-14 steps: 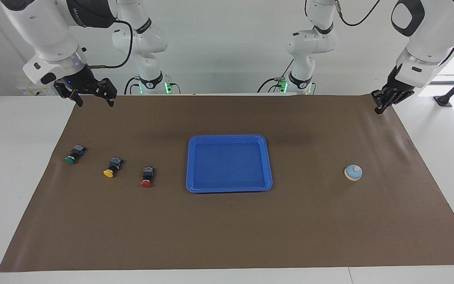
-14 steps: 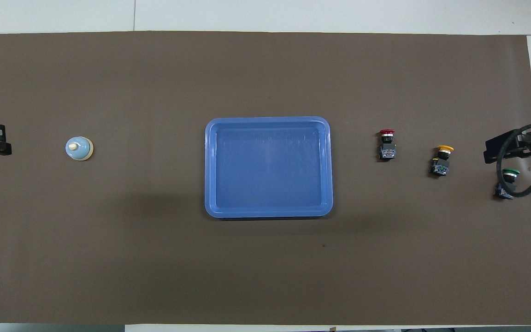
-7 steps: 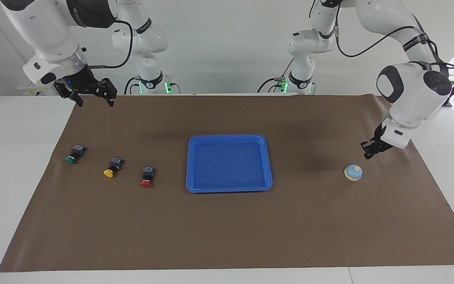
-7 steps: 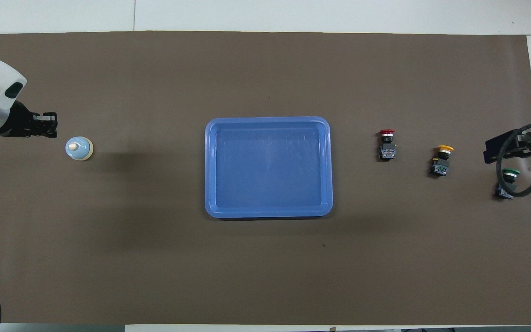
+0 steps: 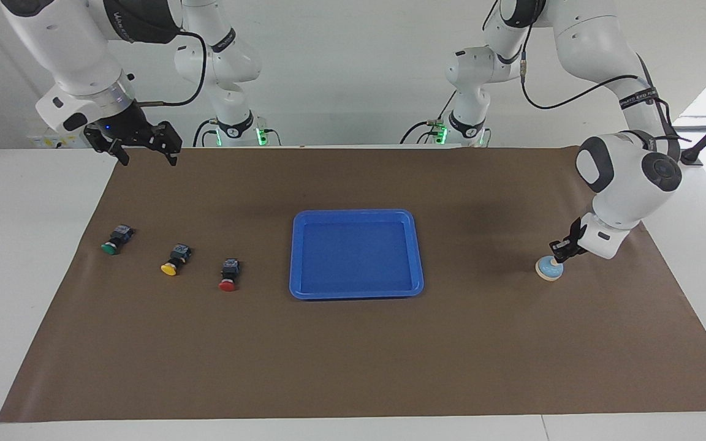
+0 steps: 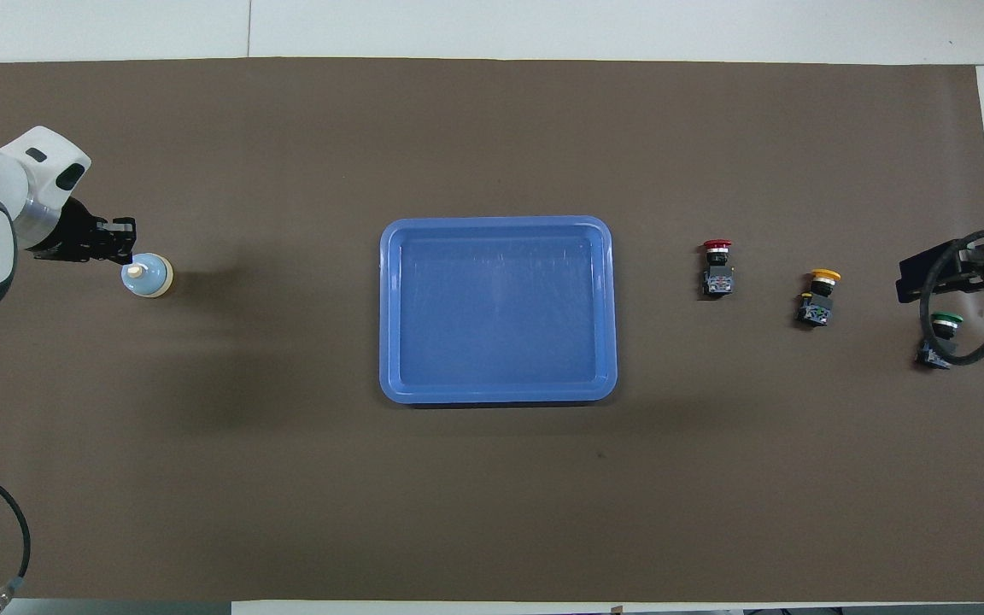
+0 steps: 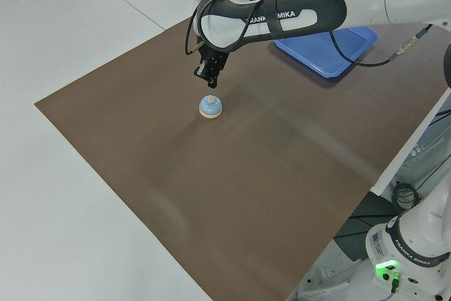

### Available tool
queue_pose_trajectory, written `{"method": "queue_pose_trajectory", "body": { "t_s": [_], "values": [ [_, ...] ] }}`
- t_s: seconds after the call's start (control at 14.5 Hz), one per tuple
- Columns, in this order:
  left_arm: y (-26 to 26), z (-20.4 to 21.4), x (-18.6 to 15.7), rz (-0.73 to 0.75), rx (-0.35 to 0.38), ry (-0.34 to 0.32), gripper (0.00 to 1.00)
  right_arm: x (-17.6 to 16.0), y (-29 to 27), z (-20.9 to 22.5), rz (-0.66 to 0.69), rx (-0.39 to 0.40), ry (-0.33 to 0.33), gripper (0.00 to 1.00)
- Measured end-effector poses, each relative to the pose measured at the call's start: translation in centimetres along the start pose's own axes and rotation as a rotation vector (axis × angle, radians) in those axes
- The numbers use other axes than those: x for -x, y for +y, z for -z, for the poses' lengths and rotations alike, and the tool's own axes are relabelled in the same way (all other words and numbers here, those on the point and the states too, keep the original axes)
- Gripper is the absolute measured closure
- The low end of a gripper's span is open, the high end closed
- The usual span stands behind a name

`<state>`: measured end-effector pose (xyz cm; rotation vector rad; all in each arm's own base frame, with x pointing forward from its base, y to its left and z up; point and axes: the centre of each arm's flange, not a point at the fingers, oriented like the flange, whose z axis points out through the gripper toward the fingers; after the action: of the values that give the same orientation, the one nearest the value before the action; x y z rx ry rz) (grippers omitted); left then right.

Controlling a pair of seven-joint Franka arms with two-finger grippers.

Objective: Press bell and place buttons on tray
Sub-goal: 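Move the left gripper over the white bell and press down, then lift the left gripper off the bell and draw it back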

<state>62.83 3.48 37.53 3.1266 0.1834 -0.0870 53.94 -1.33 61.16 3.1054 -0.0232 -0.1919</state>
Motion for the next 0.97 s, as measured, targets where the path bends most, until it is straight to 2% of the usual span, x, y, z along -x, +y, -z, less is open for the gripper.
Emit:
{"method": "queue_pose_trajectory", "body": {
  "t_s": [0.62,0.97],
  "values": [
    [-0.9,-3.6,0.7,0.012,0.003,0.013,0.99,0.0,0.0,0.0,0.0,0.0,0.0,0.0],
    [-0.9,-3.7,1.0,0.01,0.004,0.034,0.99,0.0,0.0,0.0,0.0,0.0,0.0,0.0]
  ]
}}
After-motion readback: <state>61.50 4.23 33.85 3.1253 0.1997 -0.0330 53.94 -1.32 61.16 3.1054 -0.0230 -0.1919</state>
